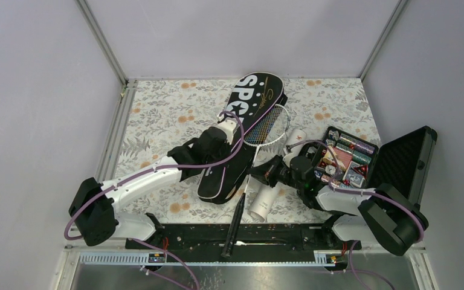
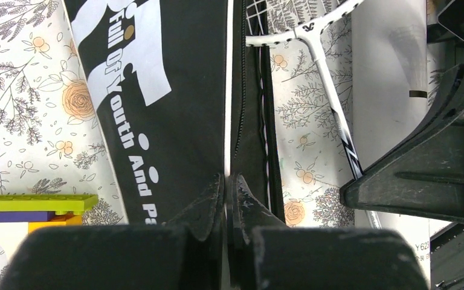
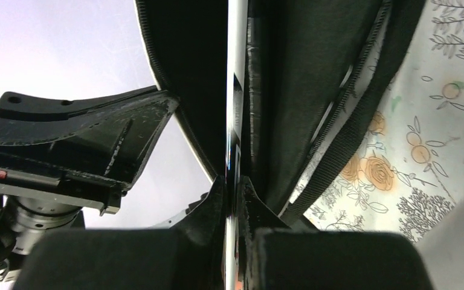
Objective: Pack up the badminton gear
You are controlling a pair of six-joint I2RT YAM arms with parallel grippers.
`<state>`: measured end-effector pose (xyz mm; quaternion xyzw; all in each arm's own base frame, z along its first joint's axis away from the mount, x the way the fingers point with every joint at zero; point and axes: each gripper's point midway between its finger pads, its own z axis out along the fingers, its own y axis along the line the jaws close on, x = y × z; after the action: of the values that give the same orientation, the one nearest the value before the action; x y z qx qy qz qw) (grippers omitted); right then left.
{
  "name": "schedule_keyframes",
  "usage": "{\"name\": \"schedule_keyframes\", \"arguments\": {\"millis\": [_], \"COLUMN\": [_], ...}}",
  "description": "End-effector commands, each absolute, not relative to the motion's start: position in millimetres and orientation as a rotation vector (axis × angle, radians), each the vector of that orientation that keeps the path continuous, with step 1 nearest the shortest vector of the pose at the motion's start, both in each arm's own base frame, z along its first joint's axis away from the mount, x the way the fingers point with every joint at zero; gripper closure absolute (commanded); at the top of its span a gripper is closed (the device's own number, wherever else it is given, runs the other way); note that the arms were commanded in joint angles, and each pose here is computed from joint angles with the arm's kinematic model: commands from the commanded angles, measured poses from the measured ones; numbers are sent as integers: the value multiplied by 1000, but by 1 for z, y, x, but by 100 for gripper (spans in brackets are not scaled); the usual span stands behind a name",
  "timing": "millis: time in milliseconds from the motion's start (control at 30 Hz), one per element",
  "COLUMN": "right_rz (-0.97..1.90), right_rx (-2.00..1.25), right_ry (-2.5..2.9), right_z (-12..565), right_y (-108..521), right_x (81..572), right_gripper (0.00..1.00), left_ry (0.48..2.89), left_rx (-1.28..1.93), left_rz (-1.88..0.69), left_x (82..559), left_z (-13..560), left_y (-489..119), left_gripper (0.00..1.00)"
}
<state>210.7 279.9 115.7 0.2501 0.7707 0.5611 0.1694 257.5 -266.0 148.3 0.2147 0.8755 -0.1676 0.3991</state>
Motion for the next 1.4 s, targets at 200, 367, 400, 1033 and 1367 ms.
{"name": "schedule_keyframes", "arguments": {"millis": [200,367,400,1033,1367], "right_rz": [1813,1755,1737,1829,1635], "right_rx": [491,435,417,394,466], "right_ry": [1964,1995,2009,2092,2098], "right_z": [166,164,163,146,134], "right_y": [290,292,293,309,303], "right_x": [214,218,219,242,295], "right_gripper": [100,100,100,100,100], "left_ry": [2091,2081,2079,2018,1999], "left_rx": [546,566,576,775,769], "left_rz": [-499,-535,-554,-746,-792], "left_x": [264,260,257,229,219], "left_z": [178,183,184,188,198], "left_y": [-275,-278,-280,-300,-298], "left_gripper": [100,100,100,100,100]}}
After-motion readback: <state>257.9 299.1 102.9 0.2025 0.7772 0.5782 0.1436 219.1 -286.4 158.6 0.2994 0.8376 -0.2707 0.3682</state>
